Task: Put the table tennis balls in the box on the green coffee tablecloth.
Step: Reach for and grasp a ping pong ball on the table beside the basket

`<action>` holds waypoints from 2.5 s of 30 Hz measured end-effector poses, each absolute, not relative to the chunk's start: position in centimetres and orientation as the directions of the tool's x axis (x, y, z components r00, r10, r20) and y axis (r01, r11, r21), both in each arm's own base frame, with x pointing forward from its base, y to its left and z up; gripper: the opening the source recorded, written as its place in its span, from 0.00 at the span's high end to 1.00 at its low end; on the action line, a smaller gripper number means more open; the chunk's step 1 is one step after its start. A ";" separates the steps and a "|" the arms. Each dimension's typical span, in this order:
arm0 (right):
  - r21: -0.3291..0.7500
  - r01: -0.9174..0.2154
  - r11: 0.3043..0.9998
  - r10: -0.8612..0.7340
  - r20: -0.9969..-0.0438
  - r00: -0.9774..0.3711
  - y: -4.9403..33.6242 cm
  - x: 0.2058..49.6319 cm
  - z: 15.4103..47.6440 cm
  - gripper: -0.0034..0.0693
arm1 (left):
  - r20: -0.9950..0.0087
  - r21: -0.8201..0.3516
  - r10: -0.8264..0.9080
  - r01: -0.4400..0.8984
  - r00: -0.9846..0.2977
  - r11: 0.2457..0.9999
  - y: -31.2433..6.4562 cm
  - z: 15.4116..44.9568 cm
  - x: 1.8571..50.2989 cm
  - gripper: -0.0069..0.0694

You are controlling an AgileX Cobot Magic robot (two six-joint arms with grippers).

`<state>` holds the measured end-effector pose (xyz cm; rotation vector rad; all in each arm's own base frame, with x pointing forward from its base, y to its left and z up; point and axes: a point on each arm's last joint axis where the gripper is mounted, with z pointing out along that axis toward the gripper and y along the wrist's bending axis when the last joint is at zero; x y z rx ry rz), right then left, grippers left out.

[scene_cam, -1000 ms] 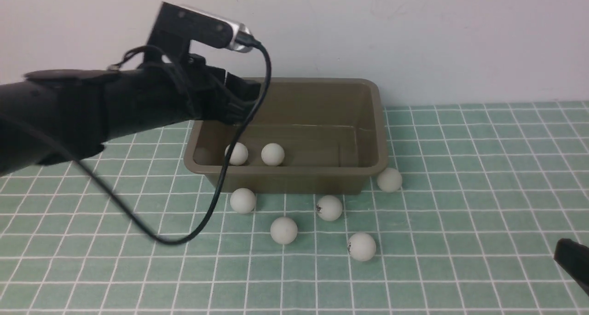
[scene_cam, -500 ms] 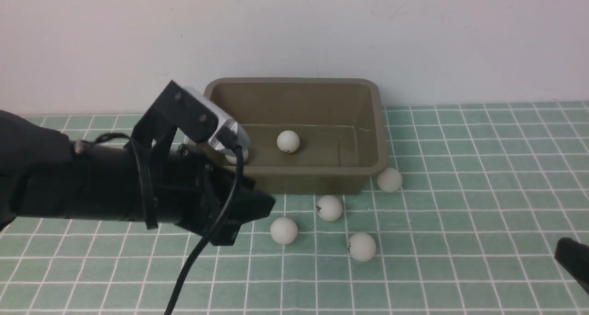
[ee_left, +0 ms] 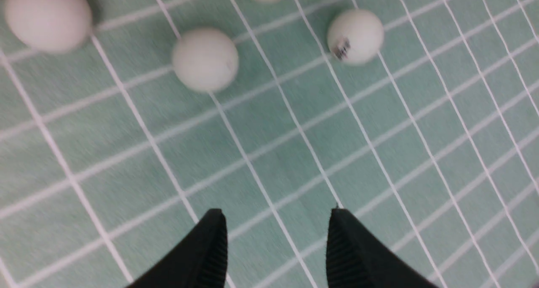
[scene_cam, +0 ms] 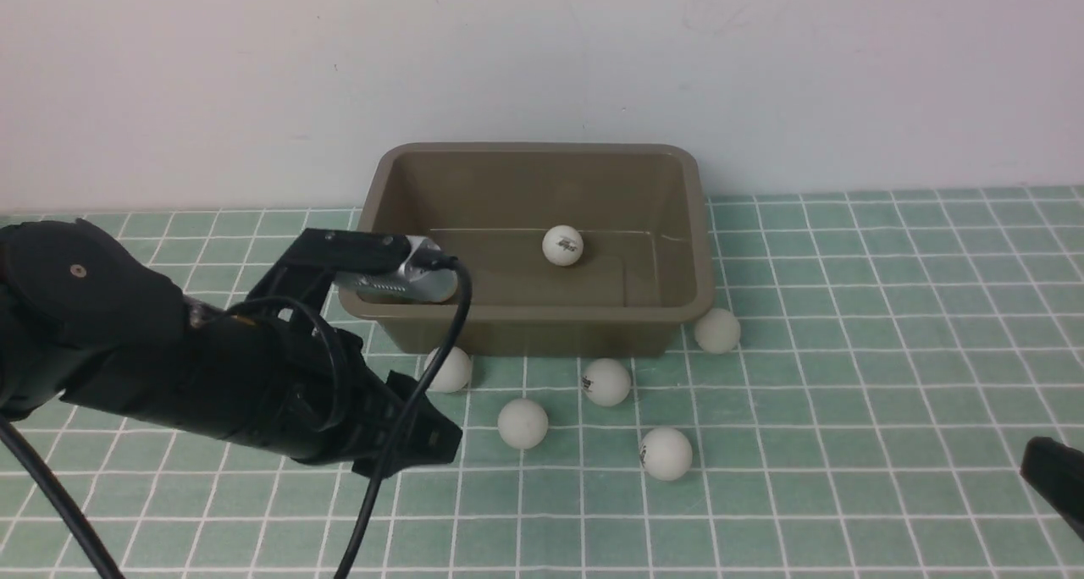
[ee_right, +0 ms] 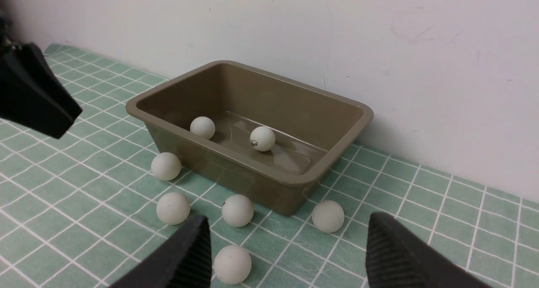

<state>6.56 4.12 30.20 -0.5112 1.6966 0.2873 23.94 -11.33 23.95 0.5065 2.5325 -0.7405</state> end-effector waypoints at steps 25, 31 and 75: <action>-0.106 -0.482 0.869 -0.183 -0.976 -0.115 4.1 6.6 30.2 0.33 | -0.641 -0.219 0.142 0.357 -0.754 0.908 -9.6 19.6 25.9 0.38; -0.120 -0.480 0.869 -0.193 -0.976 -0.105 4.0 6.6 30.3 0.33 | -0.645 -0.212 0.133 0.344 -0.752 0.915 -9.8 17.6 27.2 0.32; -0.123 -0.466 0.876 -0.188 -0.977 -0.095 3.9 6.7 30.4 0.33 | -0.649 -0.126 0.297 0.484 -0.701 0.866 -11.8 12.5 33.0 0.77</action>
